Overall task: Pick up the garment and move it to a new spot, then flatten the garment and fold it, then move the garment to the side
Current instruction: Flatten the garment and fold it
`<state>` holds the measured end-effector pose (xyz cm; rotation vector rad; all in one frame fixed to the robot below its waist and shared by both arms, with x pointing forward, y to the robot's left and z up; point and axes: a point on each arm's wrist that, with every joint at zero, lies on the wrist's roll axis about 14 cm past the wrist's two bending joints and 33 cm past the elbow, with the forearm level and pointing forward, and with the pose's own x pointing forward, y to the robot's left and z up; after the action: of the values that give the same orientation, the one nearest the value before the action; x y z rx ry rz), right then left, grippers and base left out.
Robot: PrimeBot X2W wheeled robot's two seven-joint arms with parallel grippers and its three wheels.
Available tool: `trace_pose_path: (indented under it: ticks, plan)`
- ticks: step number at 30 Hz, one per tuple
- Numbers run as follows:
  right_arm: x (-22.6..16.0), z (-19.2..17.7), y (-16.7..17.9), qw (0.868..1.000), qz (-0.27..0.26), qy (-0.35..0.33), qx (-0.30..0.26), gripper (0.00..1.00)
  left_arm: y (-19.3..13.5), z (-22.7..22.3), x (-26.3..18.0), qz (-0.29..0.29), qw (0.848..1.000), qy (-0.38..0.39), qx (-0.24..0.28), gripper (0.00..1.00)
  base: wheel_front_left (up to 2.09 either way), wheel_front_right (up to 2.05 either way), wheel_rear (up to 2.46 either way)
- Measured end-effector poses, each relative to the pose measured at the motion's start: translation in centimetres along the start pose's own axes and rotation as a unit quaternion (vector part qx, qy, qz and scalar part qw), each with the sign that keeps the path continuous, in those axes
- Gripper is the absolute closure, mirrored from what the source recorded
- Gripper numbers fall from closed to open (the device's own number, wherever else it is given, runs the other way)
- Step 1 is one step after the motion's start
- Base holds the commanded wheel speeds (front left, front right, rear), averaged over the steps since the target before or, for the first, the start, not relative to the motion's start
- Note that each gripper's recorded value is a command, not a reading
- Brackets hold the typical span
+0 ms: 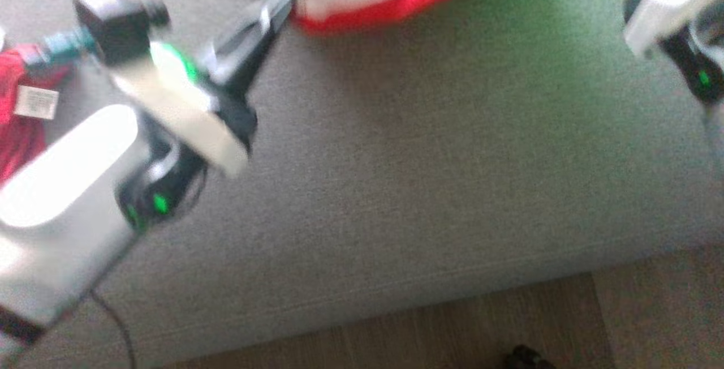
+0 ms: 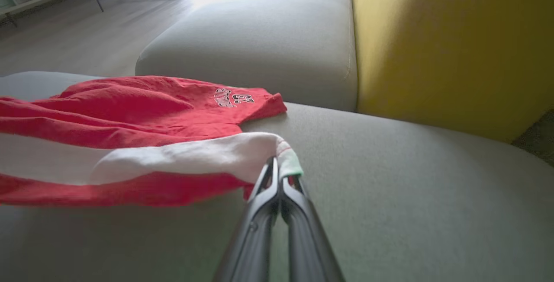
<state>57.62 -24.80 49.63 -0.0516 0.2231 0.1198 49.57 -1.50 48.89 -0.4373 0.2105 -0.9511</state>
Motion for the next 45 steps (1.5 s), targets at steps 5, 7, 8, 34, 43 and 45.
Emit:
trace_pose_path:
  ticks: [5, 7, 8, 34, 43, 45]
  plan:
    - [-5.5, -2.3, -1.7, 0.999, -0.017, 0.02, 0.019, 1.0, -2.3, -2.5, -3.4, -0.003, 0.999, 0.035, 0.013, 1.0, 0.0, 0.0, 0.0]
    - [-7.8, -3.3, -1.4, 0.999, -0.019, 0.027, 0.027, 1.0, -3.5, -3.0, -4.3, -0.014, 0.999, 0.042, 0.027, 1.0, 0.0, 0.0, 0.0]
    - [-8.8, -3.6, -1.2, 0.999, -0.02, 0.029, 0.033, 1.0, -4.1, -3.2, -4.7, -0.018, 0.998, 0.045, 0.033, 1.0, 0.0, 0.0, 0.0]
    - [-16.4, -1.7, -0.8, 0.995, -0.08, 0.03, -0.059, 1.0, -8.9, -3.4, -9.2, 0.043, 0.986, -0.04, -0.153, 1.0, 0.0, 0.0, 0.0]
    - [-7.0, -0.2, -0.1, 0.992, -0.058, 0.043, -0.105, 1.0, -4.2, -2.0, -6.3, 0.105, 0.951, -0.107, -0.272, 1.0, 0.0, 0.0, 0.0]
    - [-5.1, -0.2, -0.2, 0.99, -0.057, 0.05, -0.118, 1.0, -2.8, -2.0, -6.1, 0.125, 0.938, -0.121, -0.298, 1.0, 0.0, 0.0, 0.0]
